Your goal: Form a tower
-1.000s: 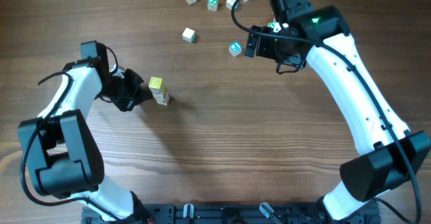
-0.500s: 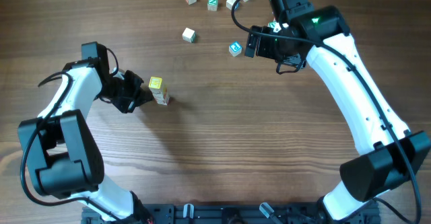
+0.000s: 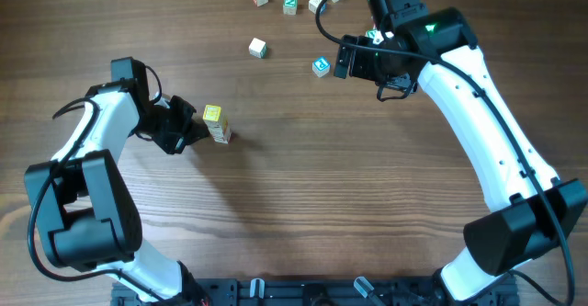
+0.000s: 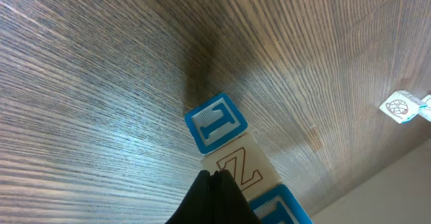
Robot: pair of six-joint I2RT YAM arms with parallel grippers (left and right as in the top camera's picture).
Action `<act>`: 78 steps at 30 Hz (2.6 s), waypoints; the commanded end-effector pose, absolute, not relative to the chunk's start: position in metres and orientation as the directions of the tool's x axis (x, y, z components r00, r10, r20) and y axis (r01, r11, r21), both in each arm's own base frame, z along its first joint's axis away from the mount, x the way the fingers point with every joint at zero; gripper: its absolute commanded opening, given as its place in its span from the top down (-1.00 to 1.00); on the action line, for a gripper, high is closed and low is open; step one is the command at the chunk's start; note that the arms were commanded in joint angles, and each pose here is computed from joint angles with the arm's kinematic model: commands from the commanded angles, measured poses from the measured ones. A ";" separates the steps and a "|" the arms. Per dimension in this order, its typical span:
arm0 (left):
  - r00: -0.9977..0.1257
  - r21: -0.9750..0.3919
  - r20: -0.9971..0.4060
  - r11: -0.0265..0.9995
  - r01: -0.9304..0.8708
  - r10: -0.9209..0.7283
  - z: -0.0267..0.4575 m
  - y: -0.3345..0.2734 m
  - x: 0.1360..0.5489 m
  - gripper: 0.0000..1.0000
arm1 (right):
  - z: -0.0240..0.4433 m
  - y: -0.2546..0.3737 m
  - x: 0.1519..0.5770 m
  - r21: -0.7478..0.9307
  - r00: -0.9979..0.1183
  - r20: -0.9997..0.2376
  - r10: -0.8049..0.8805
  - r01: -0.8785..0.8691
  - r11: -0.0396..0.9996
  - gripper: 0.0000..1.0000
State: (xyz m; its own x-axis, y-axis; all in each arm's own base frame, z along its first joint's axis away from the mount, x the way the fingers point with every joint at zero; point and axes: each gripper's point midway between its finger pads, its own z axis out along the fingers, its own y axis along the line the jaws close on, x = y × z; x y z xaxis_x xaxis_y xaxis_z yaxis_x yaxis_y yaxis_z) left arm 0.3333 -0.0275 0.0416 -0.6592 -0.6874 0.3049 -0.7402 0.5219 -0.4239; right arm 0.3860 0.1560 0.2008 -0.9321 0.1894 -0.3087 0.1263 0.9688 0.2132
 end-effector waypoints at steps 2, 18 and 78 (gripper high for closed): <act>-0.649 -0.419 0.328 0.510 -0.751 -0.686 0.040 -0.031 0.330 0.92 | 0.199 0.152 0.386 0.192 -0.934 -0.313 0.173 0.116 0.975 -0.99; -0.645 -0.411 0.338 0.509 -0.757 -0.685 0.040 -0.031 0.327 0.92 | 0.199 0.152 0.386 0.192 -0.934 -0.313 0.173 0.116 0.975 -0.99; -0.694 -0.443 0.229 0.561 -0.699 -0.683 0.037 -0.015 0.342 0.92 | 0.201 0.148 0.394 0.200 -0.905 -0.341 0.254 0.194 0.960 -0.99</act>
